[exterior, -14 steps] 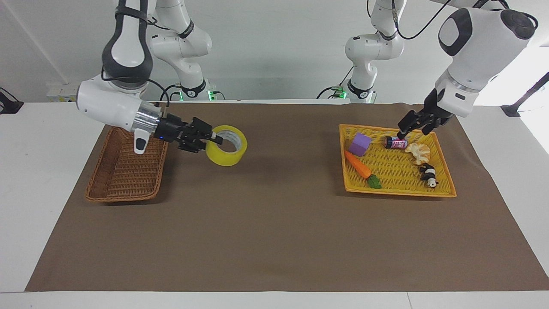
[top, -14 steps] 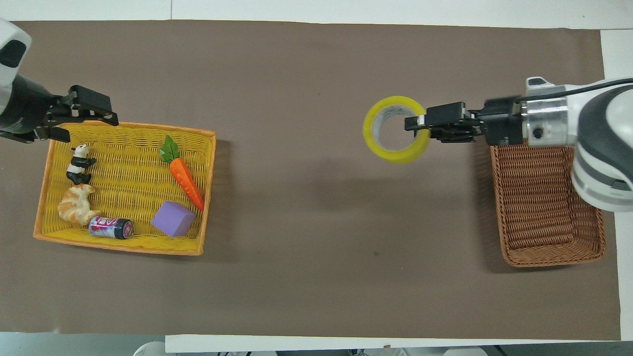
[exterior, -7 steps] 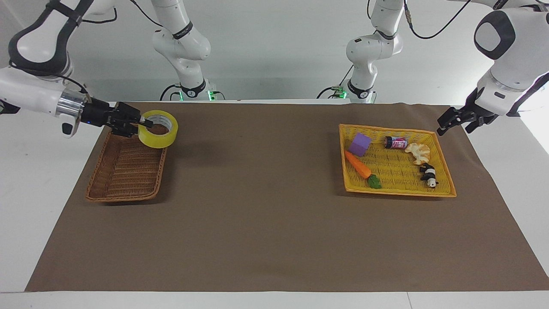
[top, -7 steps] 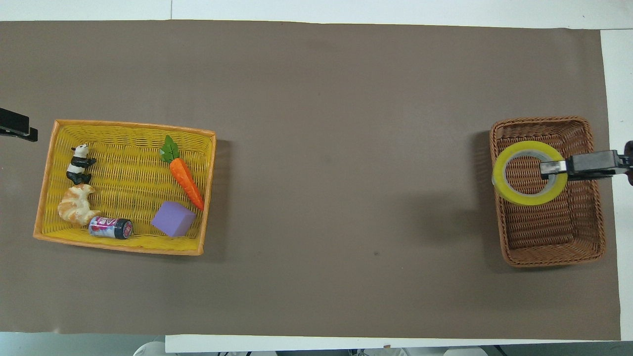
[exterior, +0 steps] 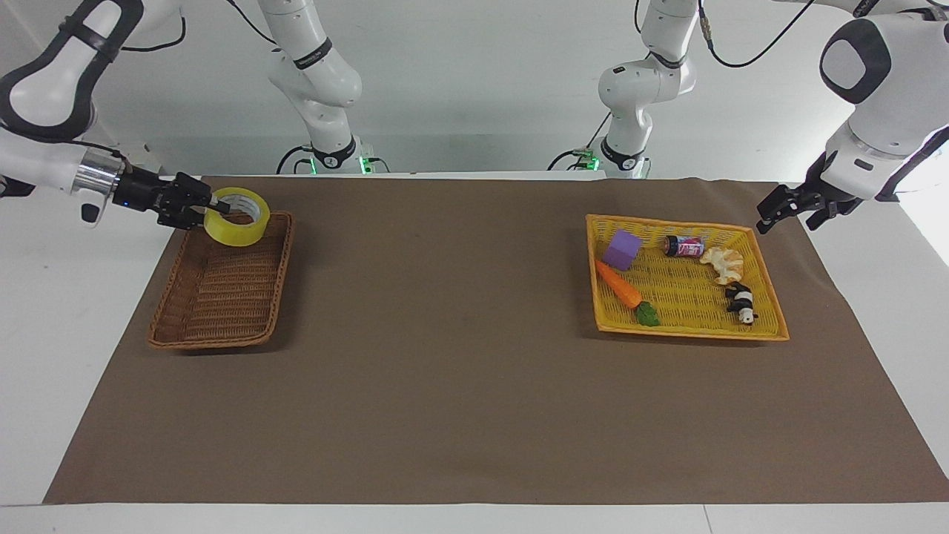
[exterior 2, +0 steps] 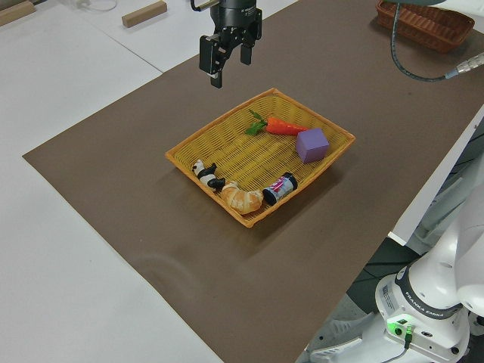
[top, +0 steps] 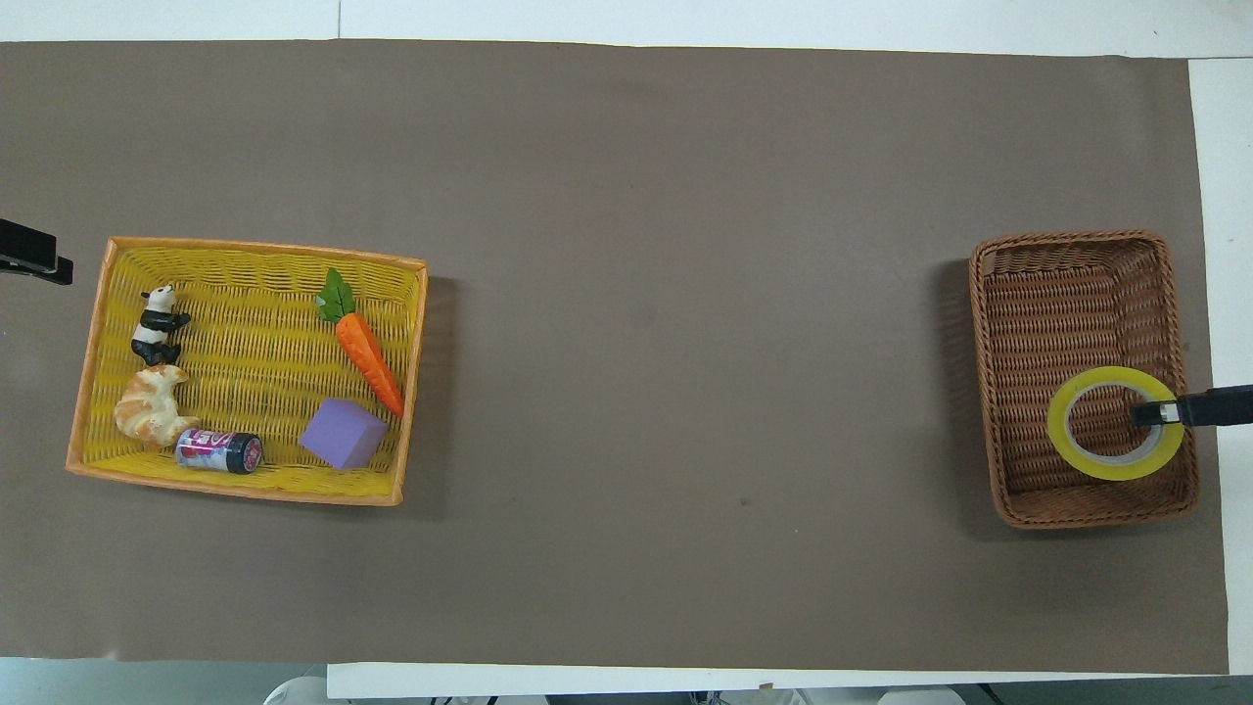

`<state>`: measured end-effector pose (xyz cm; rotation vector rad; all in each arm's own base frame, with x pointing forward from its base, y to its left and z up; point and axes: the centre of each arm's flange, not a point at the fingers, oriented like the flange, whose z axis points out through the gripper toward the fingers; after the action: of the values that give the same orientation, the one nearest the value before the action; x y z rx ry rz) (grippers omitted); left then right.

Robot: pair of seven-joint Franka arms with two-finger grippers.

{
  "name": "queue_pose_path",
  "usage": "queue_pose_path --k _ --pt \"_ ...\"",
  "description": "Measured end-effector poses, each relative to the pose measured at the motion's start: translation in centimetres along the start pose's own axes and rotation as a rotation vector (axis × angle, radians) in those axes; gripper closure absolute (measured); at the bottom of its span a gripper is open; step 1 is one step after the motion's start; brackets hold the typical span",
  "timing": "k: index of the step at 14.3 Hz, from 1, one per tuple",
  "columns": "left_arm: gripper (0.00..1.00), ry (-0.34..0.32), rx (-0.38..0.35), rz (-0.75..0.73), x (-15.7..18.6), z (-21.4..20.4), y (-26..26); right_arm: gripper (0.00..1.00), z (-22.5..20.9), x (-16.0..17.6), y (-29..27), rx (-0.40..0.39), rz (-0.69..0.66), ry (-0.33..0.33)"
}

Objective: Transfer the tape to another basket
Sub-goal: 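Carry the tape with the right gripper into the wicker basket, then lower the tape into the wicker basket and open the right gripper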

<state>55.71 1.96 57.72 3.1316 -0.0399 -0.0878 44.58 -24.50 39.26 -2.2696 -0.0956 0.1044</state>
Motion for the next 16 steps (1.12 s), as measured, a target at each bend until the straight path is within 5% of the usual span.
queue_pose_path --k 16 --pt "0.0 -0.023 0.016 0.041 -0.2 0.1 1.7 0.48 4.8 1.4 7.2 -0.093 -0.024 0.022"
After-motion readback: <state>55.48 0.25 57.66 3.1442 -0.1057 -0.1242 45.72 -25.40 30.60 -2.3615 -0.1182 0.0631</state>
